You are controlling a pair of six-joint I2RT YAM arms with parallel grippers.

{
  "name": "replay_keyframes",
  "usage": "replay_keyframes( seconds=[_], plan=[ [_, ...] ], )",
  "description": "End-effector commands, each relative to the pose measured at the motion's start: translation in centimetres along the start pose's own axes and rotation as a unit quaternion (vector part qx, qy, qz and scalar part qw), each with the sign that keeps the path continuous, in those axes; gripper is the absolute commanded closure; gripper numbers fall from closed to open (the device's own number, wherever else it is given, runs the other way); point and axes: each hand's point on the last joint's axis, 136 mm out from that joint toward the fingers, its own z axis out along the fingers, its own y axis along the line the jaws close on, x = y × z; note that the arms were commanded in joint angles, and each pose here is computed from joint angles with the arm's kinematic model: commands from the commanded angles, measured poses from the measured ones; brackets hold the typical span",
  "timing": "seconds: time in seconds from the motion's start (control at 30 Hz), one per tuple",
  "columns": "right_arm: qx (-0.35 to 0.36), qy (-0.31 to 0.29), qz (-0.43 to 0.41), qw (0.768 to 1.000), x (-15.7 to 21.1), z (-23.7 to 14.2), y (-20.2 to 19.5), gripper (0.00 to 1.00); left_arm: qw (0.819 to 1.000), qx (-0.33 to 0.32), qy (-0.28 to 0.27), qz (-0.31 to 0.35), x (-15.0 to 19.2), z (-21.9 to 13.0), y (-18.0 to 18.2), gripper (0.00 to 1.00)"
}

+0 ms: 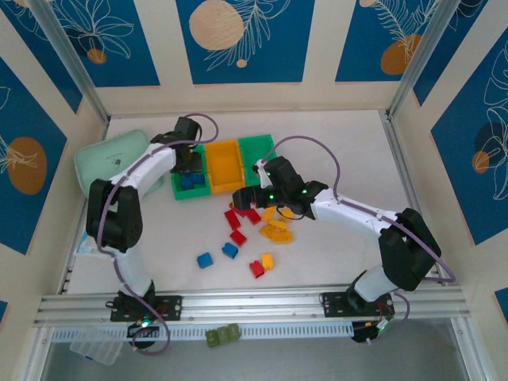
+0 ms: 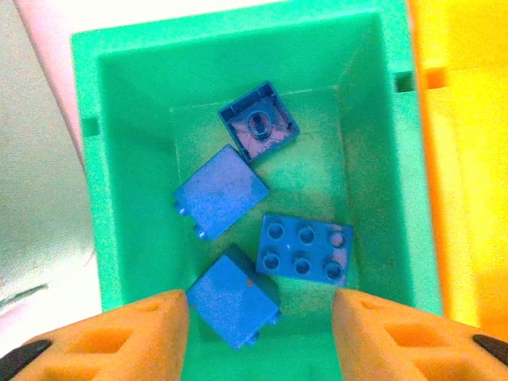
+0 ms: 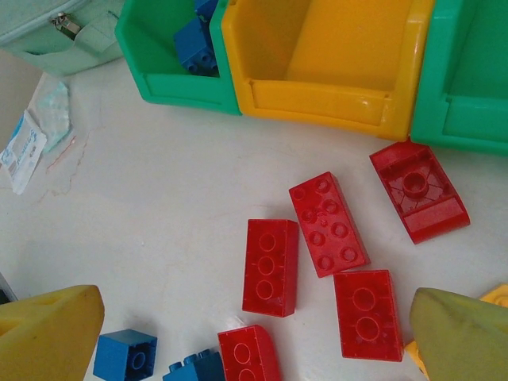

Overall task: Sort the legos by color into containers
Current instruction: Place the lego in the container, then pick up the lego from the middle-left of the table.

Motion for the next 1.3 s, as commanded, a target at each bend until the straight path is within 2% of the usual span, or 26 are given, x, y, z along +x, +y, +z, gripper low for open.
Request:
replay_keyframes(
  seconds=[0.0,0.3,0.7,0.87,0.97,1.27],
  plan=[
    [-0.01,0.0,-0.012,1.0,-0.3,-0.8,0.5,0.01,0.999,0.032,0.002,-0.012,1.1,-2.5,0.0,0.49],
    [-0.003,0.035,-0.02,0.999,2.3,-1.3,0.4,0.01,0.997,0.072,0.013,-0.016,6.7,-6.4,-0.4,0.47],
    [-0.016,0.093,-0.04,0.995,7.1,-0.6,2.2,0.01,0.992,0.092,0.081,-0.022,17.6,-9.0,-0.1,0.45],
    [-0.021,0.109,-0.056,0.992,9.2,0.4,3.4,0.01,0.984,0.127,0.114,-0.04,21.7,-9.3,-1.4,0.43],
    [-0.019,0.103,-0.065,0.992,9.9,0.9,3.7,0.01,0.982,0.125,0.134,-0.046,23.7,-9.1,-1.8,0.41],
    [-0.017,0.091,-0.061,0.994,11.0,1.7,3.3,0.01,0.973,0.135,0.168,-0.083,27.6,-7.8,-3.4,0.33]
  ],
)
